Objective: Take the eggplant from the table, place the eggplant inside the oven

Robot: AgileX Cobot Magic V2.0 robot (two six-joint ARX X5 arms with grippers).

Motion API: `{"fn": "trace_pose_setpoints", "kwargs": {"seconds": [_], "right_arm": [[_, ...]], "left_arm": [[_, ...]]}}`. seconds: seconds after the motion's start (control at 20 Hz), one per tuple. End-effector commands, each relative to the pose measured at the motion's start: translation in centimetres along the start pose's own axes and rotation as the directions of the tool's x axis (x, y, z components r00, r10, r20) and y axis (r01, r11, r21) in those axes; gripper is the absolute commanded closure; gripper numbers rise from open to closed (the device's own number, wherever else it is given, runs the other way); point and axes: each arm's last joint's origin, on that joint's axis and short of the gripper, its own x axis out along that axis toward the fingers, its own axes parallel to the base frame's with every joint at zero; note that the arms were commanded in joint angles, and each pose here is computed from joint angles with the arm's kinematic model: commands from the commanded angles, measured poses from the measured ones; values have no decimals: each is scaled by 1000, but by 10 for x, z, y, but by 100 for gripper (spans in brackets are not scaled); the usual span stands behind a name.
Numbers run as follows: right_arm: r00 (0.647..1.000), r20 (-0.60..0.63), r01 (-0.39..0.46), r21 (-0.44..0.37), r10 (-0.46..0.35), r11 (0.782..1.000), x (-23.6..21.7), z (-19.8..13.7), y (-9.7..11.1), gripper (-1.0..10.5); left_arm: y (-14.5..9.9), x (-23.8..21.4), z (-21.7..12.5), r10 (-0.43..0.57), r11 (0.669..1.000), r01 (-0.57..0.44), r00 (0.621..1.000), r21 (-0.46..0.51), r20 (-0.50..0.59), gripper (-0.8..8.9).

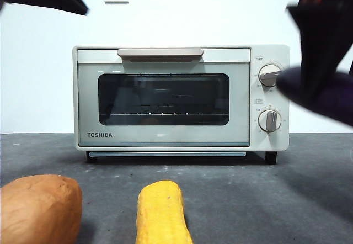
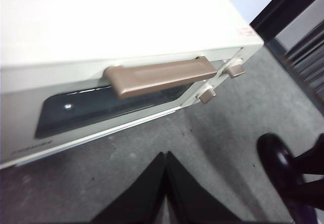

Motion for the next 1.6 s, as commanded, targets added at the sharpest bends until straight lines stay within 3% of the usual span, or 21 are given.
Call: {"fn": "trace_pose_setpoints", "kwargs": {"seconds": [0.05,0.3,0.45,0.95,1.3,1.6], "right_arm": [[995,97,3,-16,-1,1000,-18,0,0,816],[974,228,10,-5,-9,1000,-46,-11,-6,816],[966,258,10,-3,-9,1000,-55,-17,-8,816],[958,283,44,8,-45,999,-62,-23,-12,816],[948,318,29,8,-30,1000,-63,-20,-11,816],[931,366,7,-8,-3,1000,-65,-15,-8,816]], "left_arm": [[-9,20,19,7,997,-6,1000,71,-12,806],[-19,70,52,102,977,-82,990,197,-93,806],[-20,95,62,108,971,-72,983,227,-151,806],[-19,119,56,111,964,-45,963,260,-246,806],[-25,117,38,126,969,-26,909,247,-397,806],[-38,113,17,131,972,6,814,233,-566,806]]}}
